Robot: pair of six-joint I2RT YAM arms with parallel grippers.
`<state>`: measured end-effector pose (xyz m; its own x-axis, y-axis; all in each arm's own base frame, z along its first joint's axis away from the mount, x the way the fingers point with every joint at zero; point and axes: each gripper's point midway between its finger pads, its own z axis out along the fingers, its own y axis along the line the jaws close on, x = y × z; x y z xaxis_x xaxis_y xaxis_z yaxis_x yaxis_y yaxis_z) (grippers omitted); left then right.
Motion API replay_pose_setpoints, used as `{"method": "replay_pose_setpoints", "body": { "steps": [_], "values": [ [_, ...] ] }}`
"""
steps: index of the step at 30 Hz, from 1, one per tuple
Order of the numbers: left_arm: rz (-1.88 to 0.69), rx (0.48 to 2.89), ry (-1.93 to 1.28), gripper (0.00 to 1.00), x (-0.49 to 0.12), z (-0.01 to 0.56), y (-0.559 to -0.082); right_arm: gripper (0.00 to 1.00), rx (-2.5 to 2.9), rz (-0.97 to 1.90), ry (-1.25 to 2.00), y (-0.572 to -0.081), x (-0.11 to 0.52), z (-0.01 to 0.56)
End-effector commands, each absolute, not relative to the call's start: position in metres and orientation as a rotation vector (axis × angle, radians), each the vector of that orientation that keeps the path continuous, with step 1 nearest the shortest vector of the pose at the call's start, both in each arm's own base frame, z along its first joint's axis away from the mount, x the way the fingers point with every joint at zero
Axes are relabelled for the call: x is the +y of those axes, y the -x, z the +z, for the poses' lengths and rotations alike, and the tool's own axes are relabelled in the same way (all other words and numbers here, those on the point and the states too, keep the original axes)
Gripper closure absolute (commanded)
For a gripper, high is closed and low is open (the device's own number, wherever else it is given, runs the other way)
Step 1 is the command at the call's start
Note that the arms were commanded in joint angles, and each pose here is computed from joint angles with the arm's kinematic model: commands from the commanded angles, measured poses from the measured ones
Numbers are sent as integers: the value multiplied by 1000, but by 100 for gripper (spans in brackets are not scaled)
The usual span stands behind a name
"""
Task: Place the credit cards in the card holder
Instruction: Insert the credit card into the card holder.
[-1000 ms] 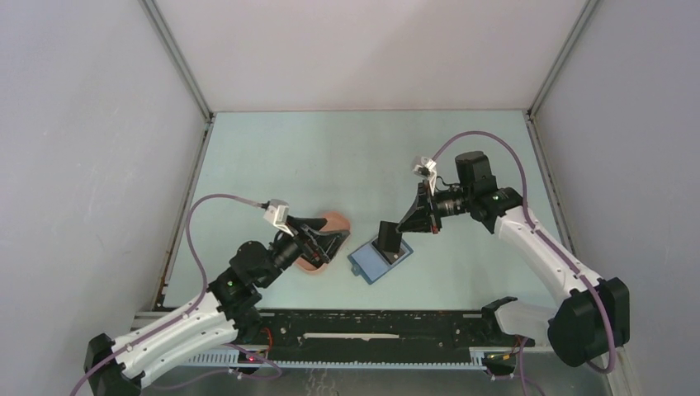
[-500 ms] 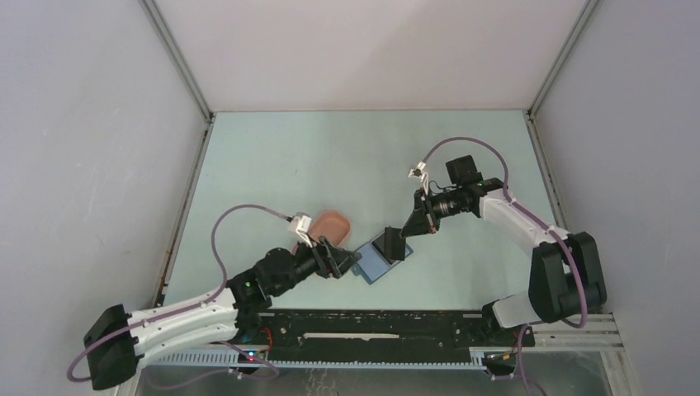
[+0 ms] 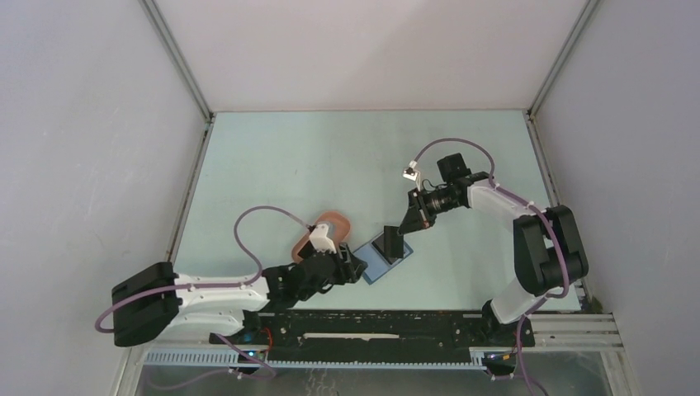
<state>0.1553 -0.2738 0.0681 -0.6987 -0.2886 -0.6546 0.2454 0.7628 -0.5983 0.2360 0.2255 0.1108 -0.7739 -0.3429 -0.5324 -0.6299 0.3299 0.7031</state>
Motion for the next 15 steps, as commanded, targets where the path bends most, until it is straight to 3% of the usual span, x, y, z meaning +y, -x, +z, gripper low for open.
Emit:
{"method": "replay_pose_setpoints", "body": {
  "steps": [1,6,15],
  "values": [
    [-844,2061,55,40,-299,115,-179,100,2319,1371,887,-251,231,110],
    [-738,2134,9,44,-308,98,-182,100,2379,1331,887,-255,232,98],
    [-654,2245,7,38,-300,64,-174,100,2466,1305,896,-254,233,79]
  ]
}}
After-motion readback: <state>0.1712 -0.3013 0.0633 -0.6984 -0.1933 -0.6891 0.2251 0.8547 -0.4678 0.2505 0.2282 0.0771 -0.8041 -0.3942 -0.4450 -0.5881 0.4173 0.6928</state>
